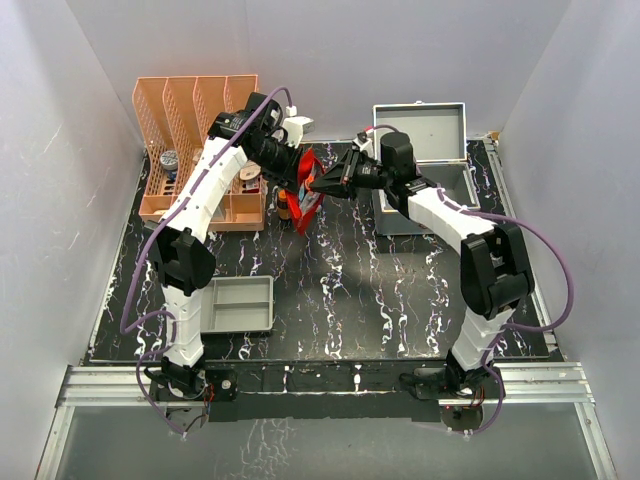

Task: Organize the medicine kit
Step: Place the scissors in the medicine pouch.

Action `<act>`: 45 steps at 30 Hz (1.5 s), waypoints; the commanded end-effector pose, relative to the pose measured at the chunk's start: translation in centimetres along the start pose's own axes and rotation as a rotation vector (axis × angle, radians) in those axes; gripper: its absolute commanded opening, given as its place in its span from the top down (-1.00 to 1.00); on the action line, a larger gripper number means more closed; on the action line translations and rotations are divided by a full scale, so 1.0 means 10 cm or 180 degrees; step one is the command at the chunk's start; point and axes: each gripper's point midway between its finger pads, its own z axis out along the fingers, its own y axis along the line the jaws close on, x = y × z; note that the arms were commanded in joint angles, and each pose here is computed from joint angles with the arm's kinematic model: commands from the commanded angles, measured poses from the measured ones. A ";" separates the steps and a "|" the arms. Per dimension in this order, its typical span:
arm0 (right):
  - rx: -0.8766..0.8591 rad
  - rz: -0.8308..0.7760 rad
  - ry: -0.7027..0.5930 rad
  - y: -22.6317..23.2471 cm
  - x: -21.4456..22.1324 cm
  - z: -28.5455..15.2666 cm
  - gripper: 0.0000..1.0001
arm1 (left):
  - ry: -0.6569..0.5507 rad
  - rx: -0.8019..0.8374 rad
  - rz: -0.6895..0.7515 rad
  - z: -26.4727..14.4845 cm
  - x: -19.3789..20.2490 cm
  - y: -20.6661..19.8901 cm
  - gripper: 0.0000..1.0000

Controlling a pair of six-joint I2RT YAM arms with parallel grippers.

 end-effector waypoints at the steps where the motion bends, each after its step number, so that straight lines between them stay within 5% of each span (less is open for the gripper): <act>1: -0.0166 -0.0145 -0.0044 0.11 -0.20 -0.03 1.00 | -0.0243 0.0030 0.0126 -0.35 -0.10 -0.17 1.00; 45: -0.0209 0.0072 0.0146 0.06 -0.18 0.24 1.00 | -0.0295 0.0097 0.0138 -0.34 -0.15 -0.21 1.00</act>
